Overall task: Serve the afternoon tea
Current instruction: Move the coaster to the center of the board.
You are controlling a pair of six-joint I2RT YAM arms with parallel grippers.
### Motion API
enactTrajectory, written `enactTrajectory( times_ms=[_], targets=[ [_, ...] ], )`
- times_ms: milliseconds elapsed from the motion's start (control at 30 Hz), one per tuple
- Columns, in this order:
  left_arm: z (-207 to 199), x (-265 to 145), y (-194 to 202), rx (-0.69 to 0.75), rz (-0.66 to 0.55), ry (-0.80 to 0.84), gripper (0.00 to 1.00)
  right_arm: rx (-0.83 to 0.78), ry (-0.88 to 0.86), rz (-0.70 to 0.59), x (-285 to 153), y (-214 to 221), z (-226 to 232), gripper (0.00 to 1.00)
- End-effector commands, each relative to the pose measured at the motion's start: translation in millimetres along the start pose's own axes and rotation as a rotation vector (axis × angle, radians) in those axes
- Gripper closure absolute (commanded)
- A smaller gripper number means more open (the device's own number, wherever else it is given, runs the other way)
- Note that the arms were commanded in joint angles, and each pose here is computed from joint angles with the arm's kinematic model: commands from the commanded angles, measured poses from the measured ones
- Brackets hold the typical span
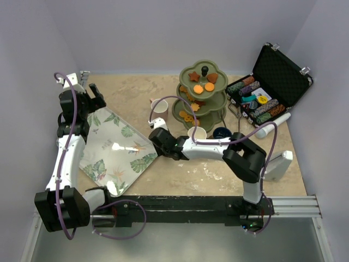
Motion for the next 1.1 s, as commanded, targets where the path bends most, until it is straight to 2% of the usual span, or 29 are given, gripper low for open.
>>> enactTrajectory(
  times_ms=[0, 467, 733, 1067],
  targets=[
    [-5, -1, -10, -0.018, -0.064, 0.027, 0.03, 0.035, -0.03, -0.054, -17, -13, -6, 0.54],
    [-7, -1, -10, -0.014, -0.061, 0.033, 0.03, -0.151, -0.144, -0.086, -23, 2, -16, 0.41],
    [-6, 0, -9, -0.011, -0.058, 0.033, 0.02, -0.246, -0.137, -0.104, -11, -7, -11, 0.41],
    [-6, 0, -9, -0.013, -0.058, 0.033, 0.02, -0.285, -0.193, -0.034, -1, 16, -6, 0.42]
  ],
)
Point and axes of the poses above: each gripper's point midway between its finger pads, its own x axis out along the fingers, its own z axis along the line the jaws close on, y = z × x, the point moved 10 cm from there along -x, back along the fingers
